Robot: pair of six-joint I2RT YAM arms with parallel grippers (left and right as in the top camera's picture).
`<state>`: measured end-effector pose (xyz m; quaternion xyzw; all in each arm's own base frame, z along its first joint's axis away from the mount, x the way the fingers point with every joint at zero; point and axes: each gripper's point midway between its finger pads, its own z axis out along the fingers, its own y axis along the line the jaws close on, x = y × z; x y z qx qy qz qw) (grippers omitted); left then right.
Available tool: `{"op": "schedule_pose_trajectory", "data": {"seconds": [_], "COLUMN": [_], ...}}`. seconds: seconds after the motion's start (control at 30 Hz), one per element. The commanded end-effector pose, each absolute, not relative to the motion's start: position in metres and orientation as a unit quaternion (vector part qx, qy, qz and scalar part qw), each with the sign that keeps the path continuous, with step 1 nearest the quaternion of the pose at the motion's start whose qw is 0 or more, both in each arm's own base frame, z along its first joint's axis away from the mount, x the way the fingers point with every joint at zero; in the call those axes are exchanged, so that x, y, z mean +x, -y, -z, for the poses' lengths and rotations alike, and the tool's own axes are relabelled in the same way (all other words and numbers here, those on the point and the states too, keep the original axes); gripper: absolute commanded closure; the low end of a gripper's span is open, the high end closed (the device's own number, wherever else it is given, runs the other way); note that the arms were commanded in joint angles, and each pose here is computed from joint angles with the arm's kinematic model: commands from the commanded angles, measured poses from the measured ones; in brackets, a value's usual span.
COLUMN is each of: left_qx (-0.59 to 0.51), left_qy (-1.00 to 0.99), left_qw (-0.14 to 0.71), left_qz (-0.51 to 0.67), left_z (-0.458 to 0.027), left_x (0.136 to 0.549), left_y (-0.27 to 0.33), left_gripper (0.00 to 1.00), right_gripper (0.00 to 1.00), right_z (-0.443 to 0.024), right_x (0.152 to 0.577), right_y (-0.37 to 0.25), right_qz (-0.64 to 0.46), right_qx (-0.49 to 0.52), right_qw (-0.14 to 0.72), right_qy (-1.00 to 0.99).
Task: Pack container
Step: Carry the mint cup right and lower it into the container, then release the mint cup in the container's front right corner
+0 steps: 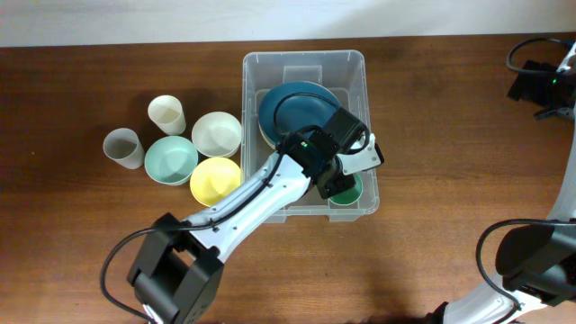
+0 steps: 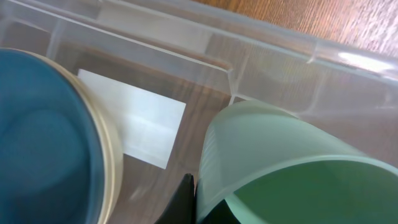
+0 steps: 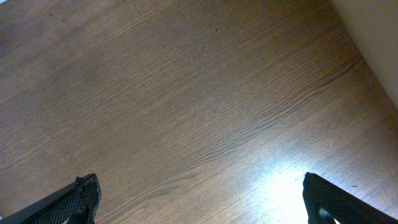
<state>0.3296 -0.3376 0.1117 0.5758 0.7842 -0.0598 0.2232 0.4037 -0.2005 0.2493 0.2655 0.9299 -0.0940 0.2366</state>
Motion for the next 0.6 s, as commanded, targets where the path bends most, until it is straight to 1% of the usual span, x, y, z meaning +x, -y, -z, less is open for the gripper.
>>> {"op": "schedule_pose_trajectory", "data": {"seconds": [0.0, 0.1, 0.23, 0.27, 0.33, 0.37, 0.4, 0.57], "left_qx": [0.586, 0.587, 0.587, 0.587, 0.587, 0.587, 0.587, 0.582], "left_qy": [-0.783, -0.785, -0.785, -0.785, -0.785, -0.785, -0.785, -0.785], "left_qw": [0.199, 0.187, 0.186, 0.186, 0.185, 0.185, 0.186, 0.201], "left_qz": [0.07, 0.068, 0.067, 0.067, 0.067, 0.067, 0.067, 0.07], "left_z": [-0.089, -0.077, -0.076, -0.076, -0.076, -0.076, -0.076, -0.088], "left_x": [0.33, 0.329, 0.329, 0.329, 0.329, 0.329, 0.329, 0.336], "left_y": [0.344, 0.344, 0.343, 0.343, 0.343, 0.343, 0.343, 0.348], "left_gripper": [0.99, 1.0, 0.98, 0.9, 0.67, 0.57, 0.41, 0.3], "right_gripper": [0.01, 0.01, 0.01, 0.01, 0.01, 0.01, 0.01, 0.01], "right_z": [-0.261, -0.261, -0.261, -0.261, -0.261, -0.261, -0.261, -0.261], "right_x": [0.402, 0.402, 0.402, 0.402, 0.402, 0.402, 0.402, 0.402], "right_y": [0.202, 0.202, 0.202, 0.202, 0.202, 0.202, 0.202, 0.202], "right_qz": [0.096, 0.096, 0.096, 0.096, 0.096, 0.096, 0.096, 0.096], "right_qx": [0.272, 0.272, 0.272, 0.272, 0.272, 0.272, 0.272, 0.272], "right_qw": [0.251, 0.251, 0.251, 0.251, 0.251, 0.251, 0.251, 0.251], "right_qy": [-0.924, -0.924, -0.924, -0.924, -0.924, -0.924, -0.924, -0.924]}}
